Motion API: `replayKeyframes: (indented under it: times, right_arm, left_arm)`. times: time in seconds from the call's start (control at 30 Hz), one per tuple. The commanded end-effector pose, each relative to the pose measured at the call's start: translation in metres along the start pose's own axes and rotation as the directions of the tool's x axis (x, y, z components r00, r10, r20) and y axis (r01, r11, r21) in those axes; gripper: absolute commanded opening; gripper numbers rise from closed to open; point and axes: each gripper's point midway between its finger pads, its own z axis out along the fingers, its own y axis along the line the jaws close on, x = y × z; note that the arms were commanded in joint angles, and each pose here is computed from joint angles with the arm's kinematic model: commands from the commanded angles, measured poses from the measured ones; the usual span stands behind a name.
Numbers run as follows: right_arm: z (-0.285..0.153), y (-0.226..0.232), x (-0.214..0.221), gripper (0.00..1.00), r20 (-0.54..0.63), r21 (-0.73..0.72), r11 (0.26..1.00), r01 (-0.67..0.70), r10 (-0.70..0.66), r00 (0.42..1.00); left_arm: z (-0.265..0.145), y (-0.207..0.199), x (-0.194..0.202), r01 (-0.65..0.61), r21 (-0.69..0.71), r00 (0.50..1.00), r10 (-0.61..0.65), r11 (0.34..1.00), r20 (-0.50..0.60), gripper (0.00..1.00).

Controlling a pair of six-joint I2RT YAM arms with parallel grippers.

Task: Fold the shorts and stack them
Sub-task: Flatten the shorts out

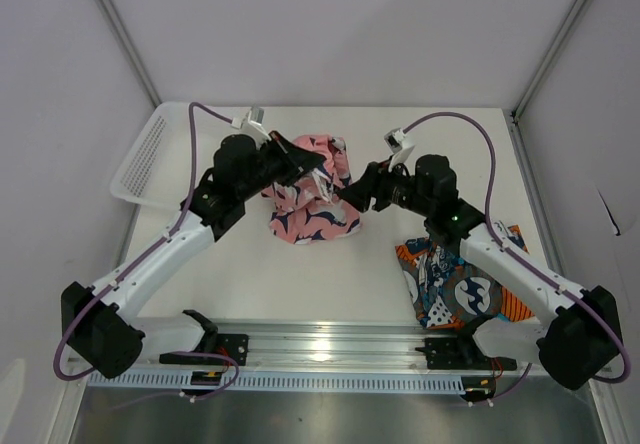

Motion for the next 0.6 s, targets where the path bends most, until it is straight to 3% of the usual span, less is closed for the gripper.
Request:
replayKeyframes:
  times: [0.0, 0.1, 0.23, 0.5, 0.57]
  right_arm:
    - [0.010, 0.014, -0.029, 0.64, 0.075, -0.014, 0.999, 0.032, -0.031, 0.997]
    - [0.021, 0.008, -0.025, 0.58, 0.053, 0.024, 0.999, 0.035, -0.036, 0.998]
    - [0.026, 0.011, -0.020, 0.60, 0.039, 0.018, 0.999, 0.049, -0.050, 0.998]
    - [0.006, 0.048, -0.027, 0.57, 0.060, -0.068, 0.990, 0.120, -0.116, 0.991]
    - [-0.001, 0.060, -0.027, 0.58, 0.051, -0.097, 0.986, 0.138, -0.133, 0.990]
  left_arm:
    - [-0.012, -0.020, -0.010, -0.009, 0.070, 0.999, 0.006, 0.997, 0.040, 0.00]
    - [-0.013, -0.022, -0.010, -0.010, 0.074, 0.999, 0.007, 0.997, 0.039, 0.00]
    - [-0.019, -0.027, -0.012, -0.014, 0.078, 0.999, 0.010, 0.997, 0.045, 0.00]
    - [-0.091, -0.059, -0.041, -0.085, 0.049, 0.968, 0.071, 0.995, 0.239, 0.00]
    - [-0.104, -0.076, -0.036, -0.095, 0.077, 0.968, 0.074, 0.993, 0.239, 0.00]
